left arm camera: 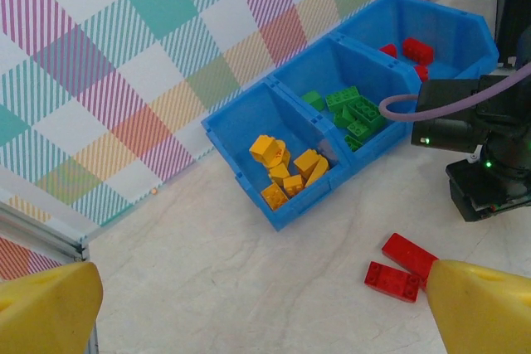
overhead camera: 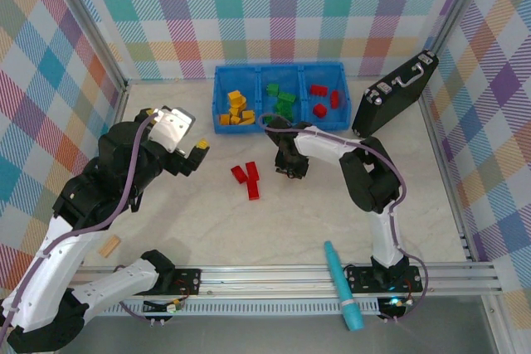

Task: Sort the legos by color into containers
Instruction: Pick up the lego from the center of the table.

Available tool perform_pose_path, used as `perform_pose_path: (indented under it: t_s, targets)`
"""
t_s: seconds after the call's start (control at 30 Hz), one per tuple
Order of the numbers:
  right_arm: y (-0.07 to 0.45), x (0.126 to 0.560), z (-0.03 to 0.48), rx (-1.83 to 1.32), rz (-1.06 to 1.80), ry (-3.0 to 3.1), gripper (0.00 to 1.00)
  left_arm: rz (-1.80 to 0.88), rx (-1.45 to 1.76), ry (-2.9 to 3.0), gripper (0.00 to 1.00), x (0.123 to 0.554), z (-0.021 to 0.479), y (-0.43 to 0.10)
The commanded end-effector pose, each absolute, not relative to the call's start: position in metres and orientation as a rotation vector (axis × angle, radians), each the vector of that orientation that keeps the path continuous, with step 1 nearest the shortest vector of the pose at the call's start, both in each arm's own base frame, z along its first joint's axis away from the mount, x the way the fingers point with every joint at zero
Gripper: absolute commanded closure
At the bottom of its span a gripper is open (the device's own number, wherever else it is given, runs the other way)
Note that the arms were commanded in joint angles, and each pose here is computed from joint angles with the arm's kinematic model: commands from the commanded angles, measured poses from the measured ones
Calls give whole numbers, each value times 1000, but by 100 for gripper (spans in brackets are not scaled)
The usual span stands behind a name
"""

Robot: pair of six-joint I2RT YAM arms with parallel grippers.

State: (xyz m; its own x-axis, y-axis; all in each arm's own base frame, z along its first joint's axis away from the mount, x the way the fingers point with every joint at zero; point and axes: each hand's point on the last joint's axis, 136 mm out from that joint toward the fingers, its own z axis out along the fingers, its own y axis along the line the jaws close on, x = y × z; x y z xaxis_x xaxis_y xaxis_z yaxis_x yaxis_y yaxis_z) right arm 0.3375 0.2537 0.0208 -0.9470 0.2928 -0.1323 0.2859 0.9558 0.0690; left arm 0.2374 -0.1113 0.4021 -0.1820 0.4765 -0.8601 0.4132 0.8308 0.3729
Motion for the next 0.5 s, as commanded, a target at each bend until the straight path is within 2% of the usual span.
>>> perform_pose_path:
  t_s: [0.0,0.23,0.47]
  targets:
    - [254,348,8,378,63,2976,69,79,683,1776,0,239,406,-113]
    - [232,363,35,249,9,2942,76,92,693,1789,0,245,405,-116]
    - [191,423,101,170,7,2776,76,120,707,1807,0,254,403,-120]
